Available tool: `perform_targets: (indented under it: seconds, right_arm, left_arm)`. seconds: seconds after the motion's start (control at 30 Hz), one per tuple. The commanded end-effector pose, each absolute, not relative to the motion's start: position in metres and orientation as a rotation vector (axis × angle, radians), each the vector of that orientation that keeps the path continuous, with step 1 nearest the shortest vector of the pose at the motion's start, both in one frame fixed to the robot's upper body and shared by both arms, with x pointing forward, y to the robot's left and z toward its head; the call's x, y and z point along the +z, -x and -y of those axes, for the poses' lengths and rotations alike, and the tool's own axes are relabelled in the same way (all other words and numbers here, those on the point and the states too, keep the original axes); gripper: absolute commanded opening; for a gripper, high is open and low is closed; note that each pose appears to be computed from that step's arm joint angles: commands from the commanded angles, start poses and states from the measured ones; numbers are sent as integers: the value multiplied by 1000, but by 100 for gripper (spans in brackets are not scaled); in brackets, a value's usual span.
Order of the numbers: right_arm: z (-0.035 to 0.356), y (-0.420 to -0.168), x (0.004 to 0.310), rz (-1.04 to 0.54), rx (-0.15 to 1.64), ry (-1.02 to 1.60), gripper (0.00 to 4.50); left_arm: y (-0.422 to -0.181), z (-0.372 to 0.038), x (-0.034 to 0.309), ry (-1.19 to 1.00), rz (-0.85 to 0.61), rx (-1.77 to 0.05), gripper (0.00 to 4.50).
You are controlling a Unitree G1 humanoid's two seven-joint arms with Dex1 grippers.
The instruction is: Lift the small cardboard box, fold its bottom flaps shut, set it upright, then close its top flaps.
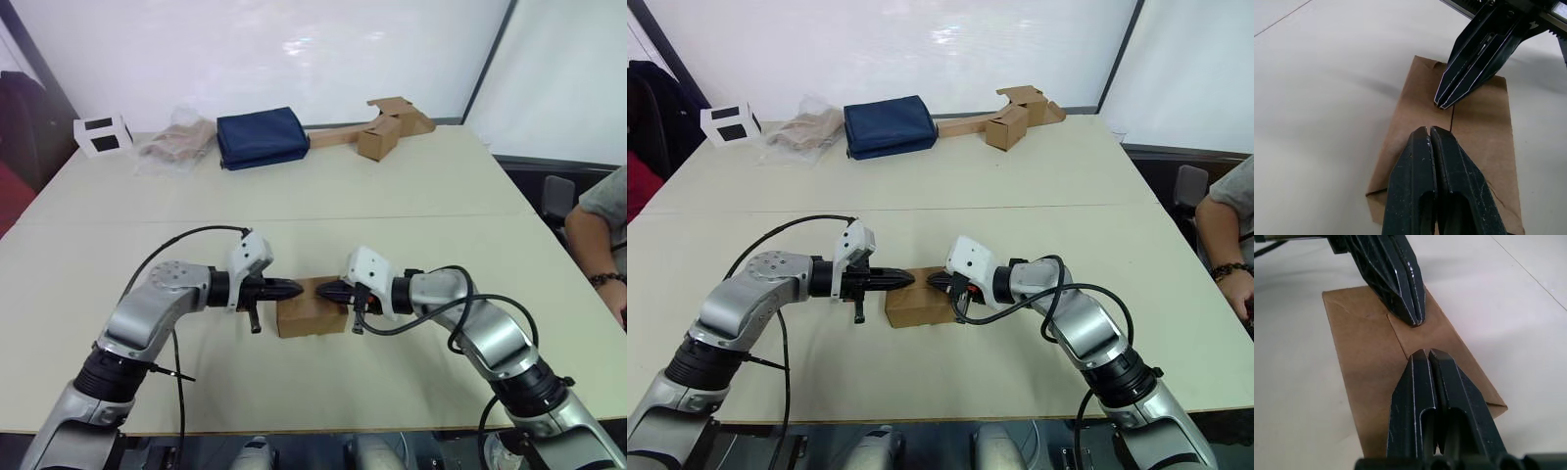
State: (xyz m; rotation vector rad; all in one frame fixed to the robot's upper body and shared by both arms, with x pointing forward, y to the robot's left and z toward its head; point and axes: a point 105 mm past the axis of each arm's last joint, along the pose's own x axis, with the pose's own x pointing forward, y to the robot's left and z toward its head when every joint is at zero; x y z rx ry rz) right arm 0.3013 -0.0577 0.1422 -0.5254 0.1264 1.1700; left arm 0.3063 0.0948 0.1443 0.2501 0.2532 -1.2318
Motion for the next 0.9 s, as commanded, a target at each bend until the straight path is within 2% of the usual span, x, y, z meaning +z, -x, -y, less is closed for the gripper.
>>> perform_targets:
  seconds: [0.03,0.2,0.27,0.37,0.43,0.5,0.57,0.77,0.87,0.9]
  right_arm:
    - [56,-303,146,-109,1167,545,0]
    - [56,-303,147,-107,1166,531,0]
    - [56,-304,148,-102,1162,516,0]
    - [58,-306,158,-73,1146,464,0]
    - [62,-311,180,4,1105,383,0]
    - [74,-313,204,63,1067,262,0]
    - [88,-312,211,73,1043,190,0]
    - [127,-296,195,-45,1006,90,0]
    - [135,-291,188,-82,995,77,0]
    - [146,-287,175,-147,974,93,0]
  left_arm:
    - [-307,-96,144,-264,-233,-1219,7]
    - [-309,-97,145,-269,-201,-1192,7]
    - [-312,-99,151,-269,-140,-1152,7]
    - [-324,-106,180,-262,56,-1014,7]
    - [-329,-121,198,-190,62,-969,7]
    - [-323,-139,201,-114,-17,-999,7]
    - [-318,-157,193,-108,-81,-974,7]
    - [-291,-203,150,-99,-263,-880,7]
    - [-285,-210,144,-84,-292,-862,7]
    - [-278,-213,137,-50,-326,-858,7]
